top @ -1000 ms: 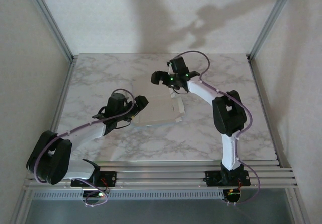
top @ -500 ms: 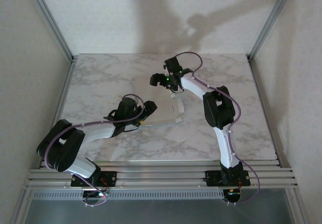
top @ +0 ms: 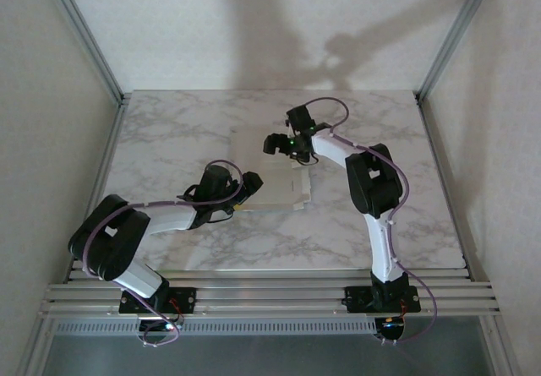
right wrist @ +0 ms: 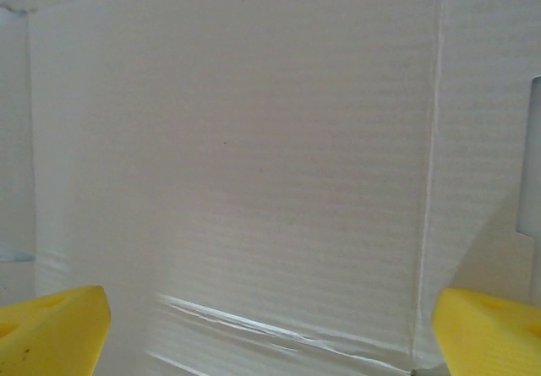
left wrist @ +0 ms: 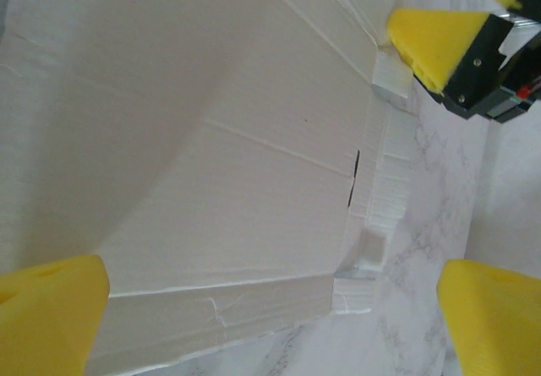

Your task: Fold the paper box

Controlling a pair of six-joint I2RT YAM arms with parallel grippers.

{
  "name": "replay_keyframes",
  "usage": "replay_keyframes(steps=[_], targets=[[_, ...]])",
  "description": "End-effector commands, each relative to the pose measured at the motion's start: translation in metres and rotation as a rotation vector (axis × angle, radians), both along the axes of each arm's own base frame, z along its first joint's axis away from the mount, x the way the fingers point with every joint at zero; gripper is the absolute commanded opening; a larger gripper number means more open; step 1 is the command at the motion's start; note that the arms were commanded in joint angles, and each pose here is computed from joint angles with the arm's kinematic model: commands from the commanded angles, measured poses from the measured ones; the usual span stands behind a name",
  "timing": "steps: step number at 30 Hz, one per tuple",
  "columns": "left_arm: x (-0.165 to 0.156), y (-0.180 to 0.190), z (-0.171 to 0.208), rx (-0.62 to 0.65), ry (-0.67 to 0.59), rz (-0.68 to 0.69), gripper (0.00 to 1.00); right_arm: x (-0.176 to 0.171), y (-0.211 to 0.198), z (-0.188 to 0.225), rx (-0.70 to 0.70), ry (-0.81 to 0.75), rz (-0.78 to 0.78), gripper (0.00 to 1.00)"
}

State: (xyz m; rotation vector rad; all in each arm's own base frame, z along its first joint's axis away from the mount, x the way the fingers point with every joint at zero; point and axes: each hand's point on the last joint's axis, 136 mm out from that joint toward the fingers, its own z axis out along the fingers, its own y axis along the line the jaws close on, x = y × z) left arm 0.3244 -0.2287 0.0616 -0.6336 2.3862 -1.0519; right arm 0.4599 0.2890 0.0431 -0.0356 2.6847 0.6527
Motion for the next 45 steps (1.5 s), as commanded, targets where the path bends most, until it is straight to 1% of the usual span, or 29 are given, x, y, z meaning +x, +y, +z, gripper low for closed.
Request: replay_keyframes(steps=[1, 8, 9, 12, 15, 18, 20, 22, 25, 29, 34, 37, 40, 43, 45], targets=[[0.002, 0.013, -0.011, 0.062, 0.007, 0.018, 1.00, -0.014, -0.017, -0.005, -0.036, 0.016, -0.016, 0.99], [0.018, 0.023, -0.021, 0.099, 0.010, 0.039, 0.99, -0.057, -0.047, -0.013, -0.040, 0.055, -0.121, 0.99], [0.017, 0.025, -0.027, 0.114, 0.031, 0.038, 1.00, -0.064, -0.050, -0.013, -0.030, 0.062, -0.137, 0.99], [0.031, 0.025, -0.024, 0.121, 0.016, 0.039, 1.00, -0.087, -0.055, -0.011, 0.029, 0.083, -0.178, 0.99], [0.049, 0.023, -0.011, 0.128, -0.035, 0.042, 1.00, -0.109, -0.051, -0.003, 0.087, 0.091, -0.183, 0.99], [0.067, 0.025, 0.009, 0.140, -0.100, 0.051, 0.99, -0.129, -0.046, 0.011, 0.113, 0.068, -0.188, 0.99], [0.078, 0.026, 0.025, 0.134, -0.143, 0.057, 1.00, -0.140, -0.042, 0.027, 0.140, 0.034, -0.184, 0.99], [0.082, 0.026, 0.041, 0.121, -0.184, 0.058, 1.00, -0.144, -0.040, 0.043, 0.156, -0.006, -0.168, 0.99], [0.075, 0.024, 0.060, 0.103, -0.210, 0.042, 0.99, -0.145, -0.042, 0.067, 0.158, -0.062, -0.139, 0.99], [0.048, 0.021, 0.074, 0.090, -0.213, 0.006, 0.99, -0.135, -0.047, 0.087, 0.118, -0.110, -0.100, 0.99], [0.012, 0.014, 0.075, 0.018, -0.198, -0.027, 0.99, -0.115, -0.042, 0.093, 0.120, -0.114, -0.054, 0.99], [-0.005, 0.013, 0.073, -0.009, -0.202, -0.024, 0.99, -0.103, -0.039, 0.095, 0.085, -0.112, -0.023, 0.99], [-0.013, 0.010, 0.071, -0.028, -0.207, -0.033, 0.99, -0.089, -0.038, 0.095, 0.078, -0.106, -0.003, 0.99], [-0.015, 0.009, 0.068, -0.038, -0.193, -0.020, 0.99, -0.075, -0.038, 0.091, 0.058, -0.095, 0.000, 0.99], [-0.014, 0.004, 0.072, -0.071, -0.208, -0.013, 0.99, -0.066, -0.038, 0.087, 0.044, -0.088, 0.001, 0.99]])
